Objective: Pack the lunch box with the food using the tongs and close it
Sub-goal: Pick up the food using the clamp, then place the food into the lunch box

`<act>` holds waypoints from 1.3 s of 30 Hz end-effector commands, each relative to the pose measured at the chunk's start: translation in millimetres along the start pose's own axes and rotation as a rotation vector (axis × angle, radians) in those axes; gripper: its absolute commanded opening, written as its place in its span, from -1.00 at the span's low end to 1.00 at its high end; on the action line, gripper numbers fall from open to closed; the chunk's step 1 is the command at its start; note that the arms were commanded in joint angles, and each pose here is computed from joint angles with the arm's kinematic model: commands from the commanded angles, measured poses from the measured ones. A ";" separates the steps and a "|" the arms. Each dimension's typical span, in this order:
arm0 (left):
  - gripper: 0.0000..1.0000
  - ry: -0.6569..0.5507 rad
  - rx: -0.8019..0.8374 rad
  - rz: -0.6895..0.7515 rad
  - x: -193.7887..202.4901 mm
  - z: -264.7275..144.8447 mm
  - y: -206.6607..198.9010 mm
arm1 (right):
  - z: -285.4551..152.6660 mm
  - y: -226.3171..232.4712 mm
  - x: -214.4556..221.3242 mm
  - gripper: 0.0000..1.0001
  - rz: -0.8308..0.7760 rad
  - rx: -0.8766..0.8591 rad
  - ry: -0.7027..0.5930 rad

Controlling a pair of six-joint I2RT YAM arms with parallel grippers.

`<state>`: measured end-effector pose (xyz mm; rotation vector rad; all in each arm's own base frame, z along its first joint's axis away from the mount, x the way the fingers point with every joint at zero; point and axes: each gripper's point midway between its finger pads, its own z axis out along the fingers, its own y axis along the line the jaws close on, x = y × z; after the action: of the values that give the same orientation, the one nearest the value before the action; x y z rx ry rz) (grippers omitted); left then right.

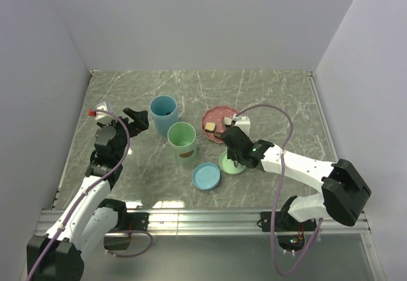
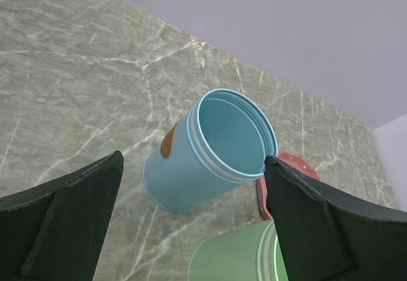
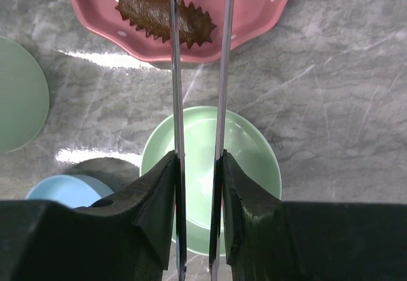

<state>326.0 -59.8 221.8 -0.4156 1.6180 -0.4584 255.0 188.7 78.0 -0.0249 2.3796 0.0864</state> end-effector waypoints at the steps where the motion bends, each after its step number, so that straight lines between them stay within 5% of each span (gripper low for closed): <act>1: 0.99 -0.035 0.031 -0.010 -8.7 -0.8 -7.2 | -12.9 4.8 -38.6 -0.66 0.036 0.005 -0.093; 13: 0.99 -0.035 0.022 -0.007 -8.6 -0.2 -5.5 | -67.5 26.6 -89.6 -0.67 -0.002 -0.109 -0.219; 21: 0.99 -0.035 0.017 -0.006 -8.5 0.6 -4.6 | -121.9 72.5 -76.8 -0.67 -0.092 -0.285 -0.260; 39: 0.99 -0.028 0.014 -0.008 -6.3 2.4 -4.0 | -176.2 88.3 -48.3 -0.65 -0.148 -0.449 -0.285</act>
<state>326.4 -59.8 220.5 -0.4165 1.6220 -0.4569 169.2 253.2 228.3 -0.3822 2.0680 0.4596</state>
